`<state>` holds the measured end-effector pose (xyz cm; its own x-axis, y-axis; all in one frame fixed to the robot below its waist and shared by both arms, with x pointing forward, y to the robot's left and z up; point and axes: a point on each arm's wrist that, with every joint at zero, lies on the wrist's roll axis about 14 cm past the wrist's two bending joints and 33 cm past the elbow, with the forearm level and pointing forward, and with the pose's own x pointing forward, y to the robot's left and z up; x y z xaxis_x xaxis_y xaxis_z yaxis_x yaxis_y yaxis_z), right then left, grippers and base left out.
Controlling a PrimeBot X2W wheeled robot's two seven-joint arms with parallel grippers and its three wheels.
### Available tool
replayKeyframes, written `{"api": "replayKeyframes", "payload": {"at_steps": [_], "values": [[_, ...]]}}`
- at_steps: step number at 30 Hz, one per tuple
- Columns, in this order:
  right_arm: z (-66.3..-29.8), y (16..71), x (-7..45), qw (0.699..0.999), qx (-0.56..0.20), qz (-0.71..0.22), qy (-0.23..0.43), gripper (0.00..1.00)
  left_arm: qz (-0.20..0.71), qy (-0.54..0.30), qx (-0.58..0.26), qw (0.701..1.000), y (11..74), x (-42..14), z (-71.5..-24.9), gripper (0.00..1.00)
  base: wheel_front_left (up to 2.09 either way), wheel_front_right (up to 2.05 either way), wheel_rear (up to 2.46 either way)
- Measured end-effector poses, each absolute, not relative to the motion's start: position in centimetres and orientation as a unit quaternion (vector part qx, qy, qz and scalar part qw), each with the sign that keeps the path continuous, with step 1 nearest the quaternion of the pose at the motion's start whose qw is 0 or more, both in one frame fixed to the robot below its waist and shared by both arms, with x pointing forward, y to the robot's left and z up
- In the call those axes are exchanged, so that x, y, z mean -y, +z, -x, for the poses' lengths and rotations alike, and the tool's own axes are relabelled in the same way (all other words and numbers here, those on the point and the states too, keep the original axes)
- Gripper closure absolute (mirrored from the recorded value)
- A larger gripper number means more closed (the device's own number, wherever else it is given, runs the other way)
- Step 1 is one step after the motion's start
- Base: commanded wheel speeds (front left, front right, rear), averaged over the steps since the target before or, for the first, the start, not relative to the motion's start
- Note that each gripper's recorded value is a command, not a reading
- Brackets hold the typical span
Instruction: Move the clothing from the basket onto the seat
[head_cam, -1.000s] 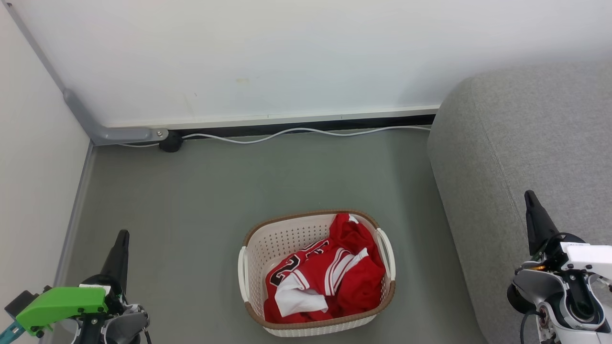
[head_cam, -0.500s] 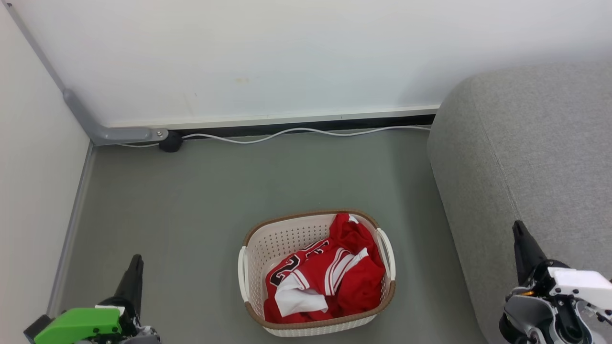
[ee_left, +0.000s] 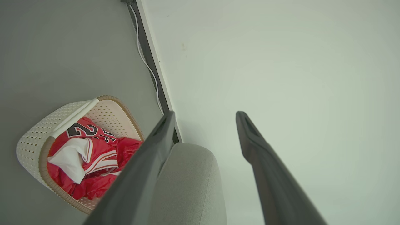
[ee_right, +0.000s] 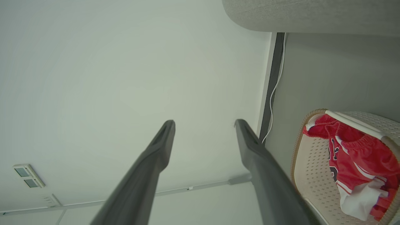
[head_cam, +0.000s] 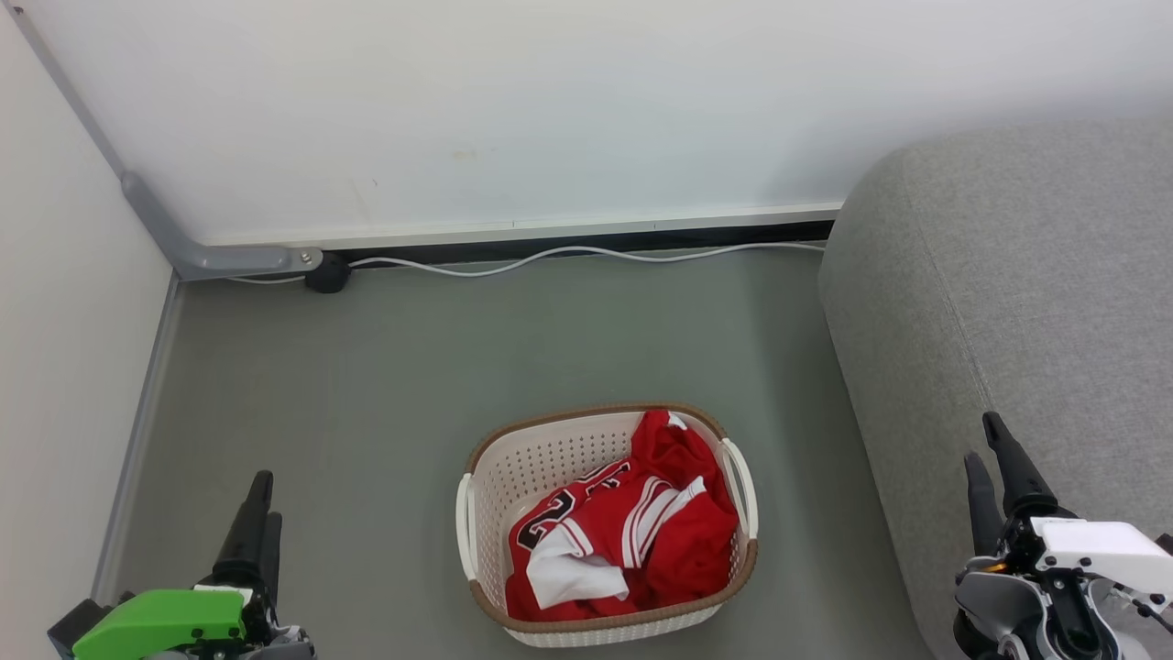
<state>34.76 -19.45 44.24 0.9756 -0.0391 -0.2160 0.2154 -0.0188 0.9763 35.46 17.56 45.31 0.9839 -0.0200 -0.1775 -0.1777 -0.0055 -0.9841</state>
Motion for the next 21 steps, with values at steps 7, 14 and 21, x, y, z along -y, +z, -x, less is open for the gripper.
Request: {"api": "replayKeyframes", "payload": {"at_steps": [7,14,21], "values": [[-35.0,44.8,19.1,0.731,-0.064,-0.675,-0.080,0.00,0.679,0.050,-0.062,0.730,46.1,-17.5,-35.7,0.00,0.00,0.00,0.00],[-35.5,46.0,19.3,0.776,-0.058,-0.625,-0.068,0.00,0.632,0.037,-0.057,0.772,47.1,-17.5,-36.0,0.00,0.00,0.00,0.00],[-35.9,46.8,18.7,0.821,-0.062,-0.565,-0.052,0.00,0.572,0.024,-0.049,0.818,48.2,-17.4,-36.3,0.00,0.00,0.00,0.00]]}}
